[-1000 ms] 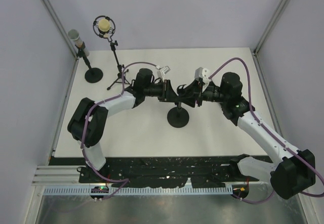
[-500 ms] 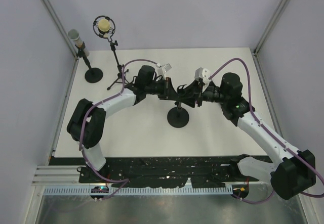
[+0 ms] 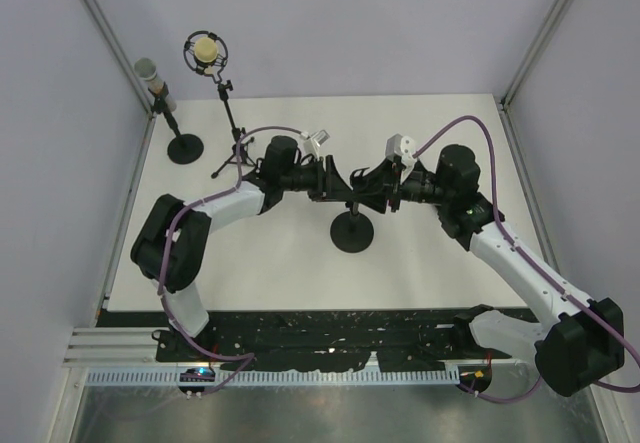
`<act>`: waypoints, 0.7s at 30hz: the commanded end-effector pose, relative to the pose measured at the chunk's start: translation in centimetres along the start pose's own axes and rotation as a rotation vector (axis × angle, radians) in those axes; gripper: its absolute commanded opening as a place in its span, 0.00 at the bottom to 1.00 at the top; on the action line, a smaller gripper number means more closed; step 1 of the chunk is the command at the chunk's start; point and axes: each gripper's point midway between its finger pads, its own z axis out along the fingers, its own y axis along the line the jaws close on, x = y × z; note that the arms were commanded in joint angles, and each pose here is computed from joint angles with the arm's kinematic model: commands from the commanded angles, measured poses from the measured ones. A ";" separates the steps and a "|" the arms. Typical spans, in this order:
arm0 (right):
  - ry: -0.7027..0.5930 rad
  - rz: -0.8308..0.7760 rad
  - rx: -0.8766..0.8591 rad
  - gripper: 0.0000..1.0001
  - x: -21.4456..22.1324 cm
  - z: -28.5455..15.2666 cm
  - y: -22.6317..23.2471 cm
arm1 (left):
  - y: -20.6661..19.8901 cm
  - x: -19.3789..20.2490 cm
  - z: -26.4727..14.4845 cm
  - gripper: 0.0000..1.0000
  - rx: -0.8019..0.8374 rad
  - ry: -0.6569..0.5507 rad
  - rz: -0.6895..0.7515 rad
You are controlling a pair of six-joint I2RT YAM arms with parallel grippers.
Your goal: Remove the microphone from the stand
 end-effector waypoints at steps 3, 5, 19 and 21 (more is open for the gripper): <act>-0.002 -0.013 0.003 0.32 0.1 -0.4 0.2 | -1.9 0.0 0.2 0.43 0.102 -0.049 -0.045; -0.002 -0.011 0.004 0.32 0.2 -0.4 0.1 | -1.7 0.1 0.1 0.43 0.094 -0.057 -0.053; -0.002 -0.011 0.004 0.30 0.4 -0.4 0.1 | -0.7 -0.1 -0.5 0.17 -0.001 -0.101 -0.092; -0.003 -0.016 0.003 0.30 0.3 -0.5 0.1 | -0.5 -0.2 -0.6 0.08 -0.028 -0.095 -0.090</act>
